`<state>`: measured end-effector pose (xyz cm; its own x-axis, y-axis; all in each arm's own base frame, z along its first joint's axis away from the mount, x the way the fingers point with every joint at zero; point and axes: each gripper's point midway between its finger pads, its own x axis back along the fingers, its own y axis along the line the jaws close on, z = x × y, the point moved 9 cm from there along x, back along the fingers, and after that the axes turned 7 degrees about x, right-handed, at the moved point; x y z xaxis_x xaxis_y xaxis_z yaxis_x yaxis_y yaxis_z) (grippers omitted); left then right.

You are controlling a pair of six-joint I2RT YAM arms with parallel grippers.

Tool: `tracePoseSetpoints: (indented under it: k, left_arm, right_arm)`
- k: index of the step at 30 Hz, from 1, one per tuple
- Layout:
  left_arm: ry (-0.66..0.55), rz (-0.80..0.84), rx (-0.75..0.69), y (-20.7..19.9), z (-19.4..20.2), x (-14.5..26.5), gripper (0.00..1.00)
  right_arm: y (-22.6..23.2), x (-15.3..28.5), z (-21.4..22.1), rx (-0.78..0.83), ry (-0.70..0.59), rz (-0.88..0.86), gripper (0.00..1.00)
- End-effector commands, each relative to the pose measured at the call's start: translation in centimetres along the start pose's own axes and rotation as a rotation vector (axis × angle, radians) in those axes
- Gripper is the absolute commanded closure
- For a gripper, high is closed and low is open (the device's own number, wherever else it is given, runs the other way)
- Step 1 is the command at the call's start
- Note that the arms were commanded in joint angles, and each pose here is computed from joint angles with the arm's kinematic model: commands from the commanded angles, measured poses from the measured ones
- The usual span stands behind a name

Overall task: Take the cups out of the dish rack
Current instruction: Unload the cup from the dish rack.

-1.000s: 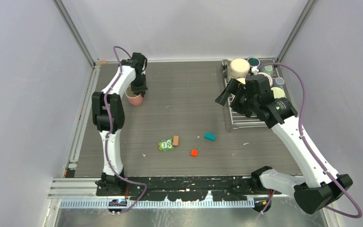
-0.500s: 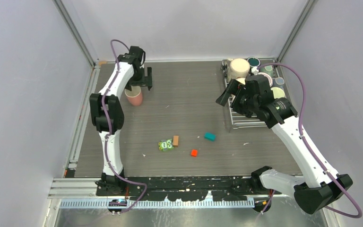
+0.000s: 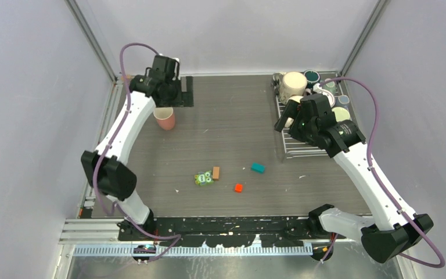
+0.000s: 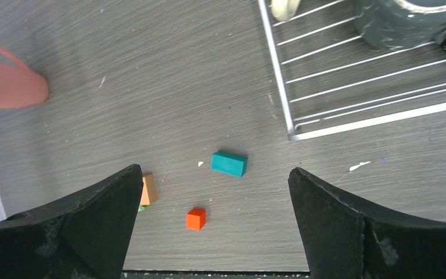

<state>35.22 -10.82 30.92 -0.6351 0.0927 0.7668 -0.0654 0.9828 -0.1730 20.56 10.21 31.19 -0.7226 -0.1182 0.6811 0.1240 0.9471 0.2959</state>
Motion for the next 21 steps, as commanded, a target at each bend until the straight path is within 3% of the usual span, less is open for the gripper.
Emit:
tracePoseSetpoints:
  k: [1, 10, 21]
  left_arm:
    - [-0.031, 0.144, -0.047, -3.0, 3.3, 3.8, 0.00]
    - [0.024, 0.310, -0.175, -4.8, 11.3, 8.3, 0.00]
    - [0.050, 0.460, -0.203, -4.1, 15.0, 10.7, 0.00]
  right_arm:
    - [-0.9, 0.6, -1.1, 0.000, -0.084, 0.096, 0.00]
    - [-2.9, -2.1, -1.4, -0.041, -0.068, 0.213, 0.00]
    - [-2.5, -8.7, -3.4, -0.120, -0.098, 0.334, 0.00]
